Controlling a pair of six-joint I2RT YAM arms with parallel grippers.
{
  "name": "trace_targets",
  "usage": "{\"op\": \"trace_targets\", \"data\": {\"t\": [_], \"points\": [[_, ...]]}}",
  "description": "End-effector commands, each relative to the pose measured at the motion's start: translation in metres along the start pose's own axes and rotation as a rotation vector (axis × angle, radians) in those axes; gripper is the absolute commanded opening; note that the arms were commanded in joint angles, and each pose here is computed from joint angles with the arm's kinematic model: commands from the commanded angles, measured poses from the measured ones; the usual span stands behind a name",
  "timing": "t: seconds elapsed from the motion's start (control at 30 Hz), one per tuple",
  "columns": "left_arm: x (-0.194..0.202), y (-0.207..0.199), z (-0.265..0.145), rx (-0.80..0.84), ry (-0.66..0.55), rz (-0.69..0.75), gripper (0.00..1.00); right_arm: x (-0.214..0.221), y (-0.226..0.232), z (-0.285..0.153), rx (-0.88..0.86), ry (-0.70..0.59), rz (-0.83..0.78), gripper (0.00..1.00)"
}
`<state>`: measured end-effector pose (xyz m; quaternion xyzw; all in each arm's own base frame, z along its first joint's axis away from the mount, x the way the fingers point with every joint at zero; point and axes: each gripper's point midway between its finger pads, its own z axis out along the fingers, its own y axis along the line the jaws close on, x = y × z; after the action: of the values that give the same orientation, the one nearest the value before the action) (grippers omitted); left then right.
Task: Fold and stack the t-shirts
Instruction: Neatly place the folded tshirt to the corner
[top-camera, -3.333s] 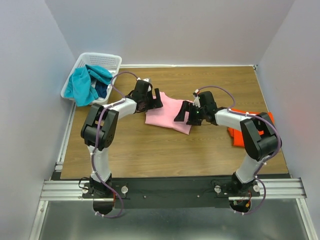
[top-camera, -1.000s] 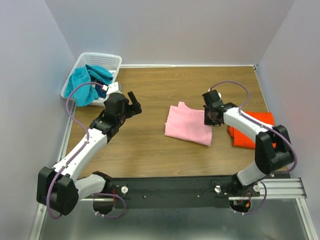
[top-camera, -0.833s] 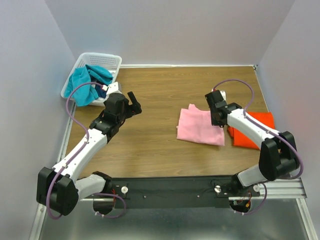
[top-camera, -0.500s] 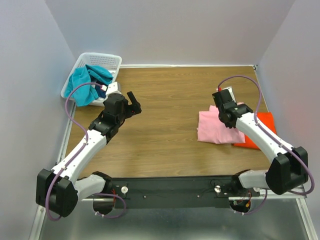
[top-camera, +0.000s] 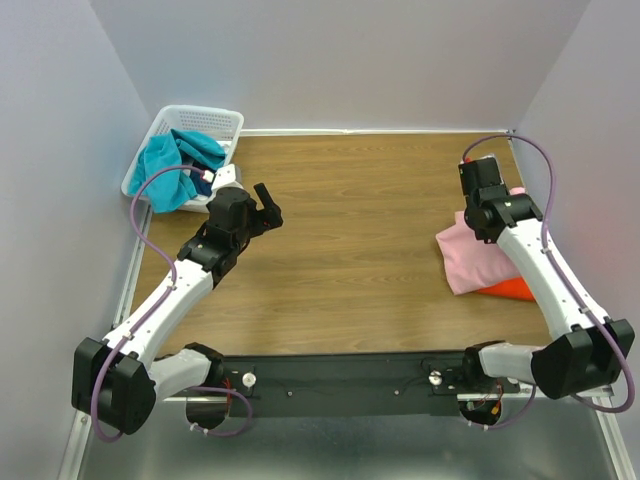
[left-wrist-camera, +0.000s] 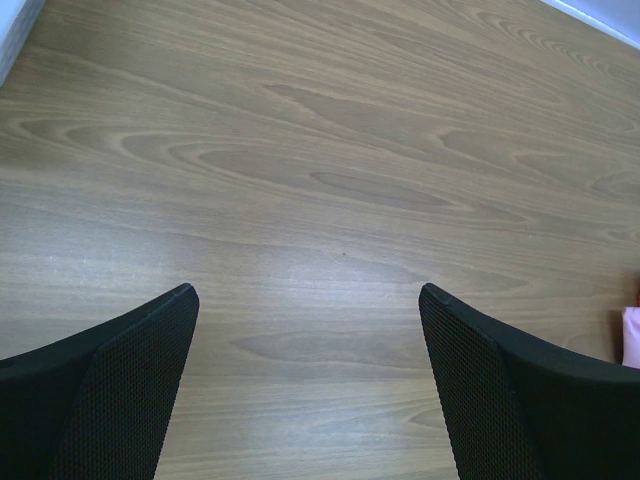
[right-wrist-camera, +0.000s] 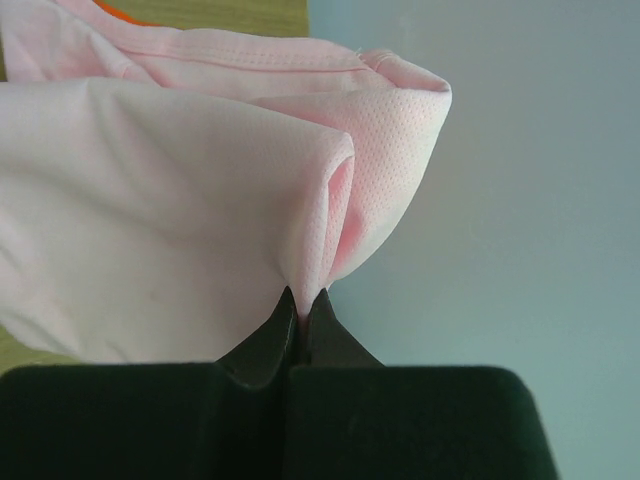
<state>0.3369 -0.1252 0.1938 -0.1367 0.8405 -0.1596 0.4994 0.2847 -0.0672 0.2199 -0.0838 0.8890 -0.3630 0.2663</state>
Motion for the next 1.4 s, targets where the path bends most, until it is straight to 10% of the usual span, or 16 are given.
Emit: {"op": "trace_targets", "data": {"t": [0.0, 1.37], "points": [[-0.002, -0.001, -0.001, 0.007, -0.018, 0.012, 0.98, -0.01, -0.029, -0.024, 0.008, -0.047, 0.003, 0.01], [0.003, 0.008, 0.007, -0.012, 0.003, 0.016, 0.98, -0.006, -0.041, -0.011, -0.046, 0.009, 0.043, 0.01]]}}
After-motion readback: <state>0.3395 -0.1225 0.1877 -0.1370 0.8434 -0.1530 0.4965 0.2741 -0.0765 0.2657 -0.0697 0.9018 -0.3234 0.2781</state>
